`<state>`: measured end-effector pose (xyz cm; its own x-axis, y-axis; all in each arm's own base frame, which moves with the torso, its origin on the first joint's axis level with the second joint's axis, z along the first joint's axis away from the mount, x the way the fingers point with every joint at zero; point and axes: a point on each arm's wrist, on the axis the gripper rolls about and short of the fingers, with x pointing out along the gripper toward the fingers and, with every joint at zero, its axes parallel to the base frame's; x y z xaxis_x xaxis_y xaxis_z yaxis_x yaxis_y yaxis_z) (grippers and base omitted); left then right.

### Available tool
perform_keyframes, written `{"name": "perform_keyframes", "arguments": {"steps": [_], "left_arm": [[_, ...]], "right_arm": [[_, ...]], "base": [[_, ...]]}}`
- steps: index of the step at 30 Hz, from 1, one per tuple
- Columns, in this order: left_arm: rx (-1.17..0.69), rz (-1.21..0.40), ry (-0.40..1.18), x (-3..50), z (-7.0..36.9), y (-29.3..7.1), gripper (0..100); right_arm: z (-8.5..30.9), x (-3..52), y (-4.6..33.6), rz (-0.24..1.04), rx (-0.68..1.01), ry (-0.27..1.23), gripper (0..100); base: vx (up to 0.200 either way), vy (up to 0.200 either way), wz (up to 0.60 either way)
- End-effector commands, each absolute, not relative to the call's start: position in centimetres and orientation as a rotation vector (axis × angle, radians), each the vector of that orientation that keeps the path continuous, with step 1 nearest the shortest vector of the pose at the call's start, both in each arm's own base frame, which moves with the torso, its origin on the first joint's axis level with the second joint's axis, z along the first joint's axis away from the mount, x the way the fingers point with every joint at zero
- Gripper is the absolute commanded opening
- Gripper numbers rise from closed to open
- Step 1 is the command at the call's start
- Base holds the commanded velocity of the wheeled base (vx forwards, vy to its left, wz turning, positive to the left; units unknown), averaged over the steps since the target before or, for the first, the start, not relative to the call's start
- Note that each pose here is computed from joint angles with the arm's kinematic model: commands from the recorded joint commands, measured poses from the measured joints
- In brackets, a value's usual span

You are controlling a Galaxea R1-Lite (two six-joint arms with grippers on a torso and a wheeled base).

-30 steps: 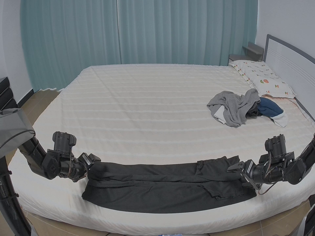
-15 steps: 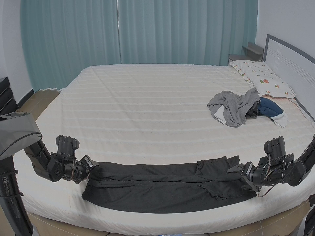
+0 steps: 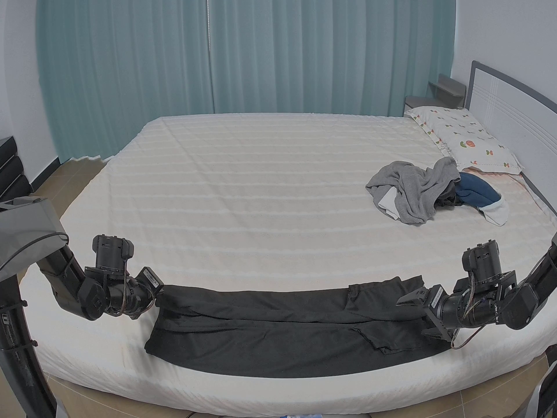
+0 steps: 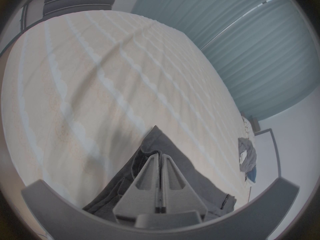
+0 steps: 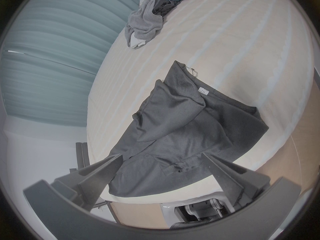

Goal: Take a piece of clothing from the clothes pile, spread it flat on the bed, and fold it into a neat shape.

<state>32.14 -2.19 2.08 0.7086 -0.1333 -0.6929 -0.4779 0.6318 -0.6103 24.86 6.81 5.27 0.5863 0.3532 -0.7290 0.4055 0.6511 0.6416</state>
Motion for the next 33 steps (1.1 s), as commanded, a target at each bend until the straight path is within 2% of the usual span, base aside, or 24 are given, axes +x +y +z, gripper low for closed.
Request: {"name": "perform_keyframes", "arguments": {"steps": [1, 11, 27, 28, 33], "left_arm": [[-0.916, 0.199, 0.72, 32.0, 4.1, -2.2, 0], [-0.985, 0.161, 0.61, 32.0, 5.9, -2.1, 0], [-0.984, 0.162, 0.615, 32.0, 5.7, -2.2, 0], [-0.985, 0.16, 0.612, 32.0, 5.7, -2.2, 0], [-0.983, 0.16, 0.612, 32.0, 5.7, -2.2, 0]], "right_arm": [[5.0, 25.8, 7.3, -0.055, 0.91, 0.972, 100], [3.2, 26.9, 8.2, -0.135, 0.891, 0.988, 100], [1.5, 30.1, 9.2, -0.244, 0.947, 0.931, 100], [1.5, 30.1, 9.2, -0.249, 0.945, 0.929, 0], [1.5, 30.1, 9.2, -0.255, 0.937, 0.933, 0]], "base": [[0.0, 0.0, 0.0], [0.0, 0.0, 0.0], [0.0, 0.0, 0.0], [0.0, 0.0, 0.0], [0.0, 0.0, 0.0]]}}
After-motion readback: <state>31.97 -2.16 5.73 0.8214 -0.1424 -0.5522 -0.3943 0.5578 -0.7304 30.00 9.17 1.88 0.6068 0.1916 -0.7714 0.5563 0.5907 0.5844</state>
